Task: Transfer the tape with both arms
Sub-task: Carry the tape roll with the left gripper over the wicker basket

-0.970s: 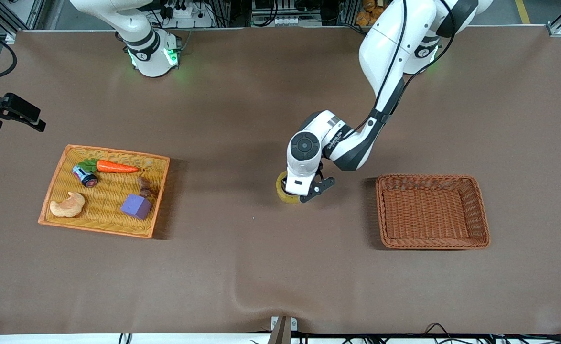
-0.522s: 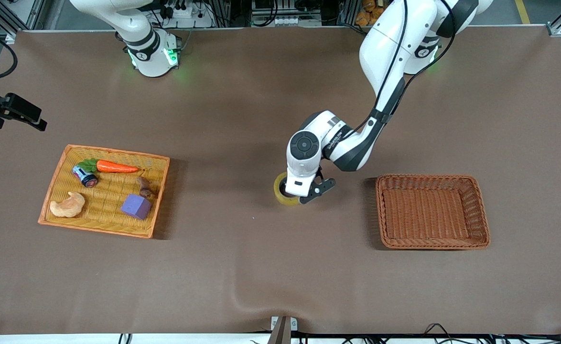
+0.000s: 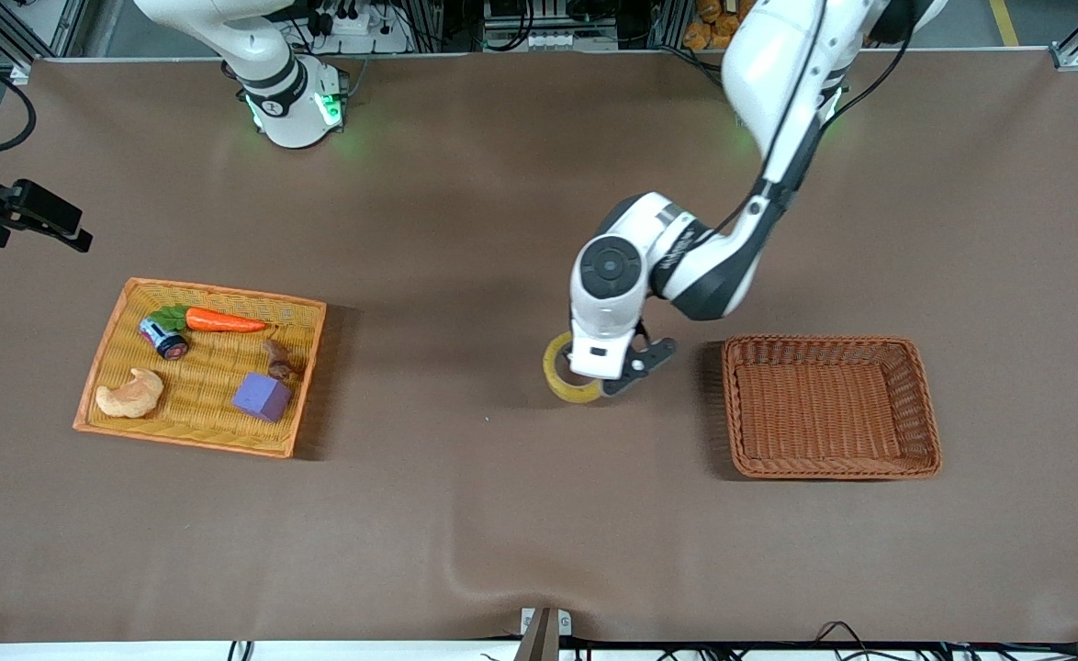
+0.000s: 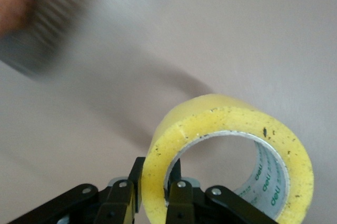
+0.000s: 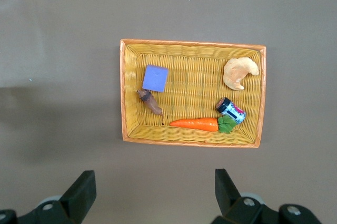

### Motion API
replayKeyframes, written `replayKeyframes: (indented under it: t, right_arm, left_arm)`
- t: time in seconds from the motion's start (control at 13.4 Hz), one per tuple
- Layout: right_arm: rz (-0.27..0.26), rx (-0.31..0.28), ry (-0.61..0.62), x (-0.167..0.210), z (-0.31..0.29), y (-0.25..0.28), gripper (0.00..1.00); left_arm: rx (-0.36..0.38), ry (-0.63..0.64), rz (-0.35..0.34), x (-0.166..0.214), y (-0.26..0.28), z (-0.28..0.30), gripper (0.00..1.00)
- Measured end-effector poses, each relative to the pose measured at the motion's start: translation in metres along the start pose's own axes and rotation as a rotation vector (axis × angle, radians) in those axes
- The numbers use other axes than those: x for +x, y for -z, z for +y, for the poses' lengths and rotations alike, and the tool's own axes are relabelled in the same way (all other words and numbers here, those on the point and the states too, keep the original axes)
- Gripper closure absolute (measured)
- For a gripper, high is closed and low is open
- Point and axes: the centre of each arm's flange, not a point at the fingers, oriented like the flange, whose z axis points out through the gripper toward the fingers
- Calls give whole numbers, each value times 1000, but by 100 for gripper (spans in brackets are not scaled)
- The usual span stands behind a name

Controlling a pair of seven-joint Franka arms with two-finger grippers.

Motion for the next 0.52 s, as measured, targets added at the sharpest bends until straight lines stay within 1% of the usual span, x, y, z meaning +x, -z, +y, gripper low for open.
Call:
replayKeyframes:
  t: [0.22,0.52]
  right_arm:
    - [0,-1,-1,0,1,0,0]
    - [0,-1,-1,0,0,0,0]
  left_arm:
    - [13,64,2,67,36,-37,78]
    - [4,70,4,149,61,-88,78]
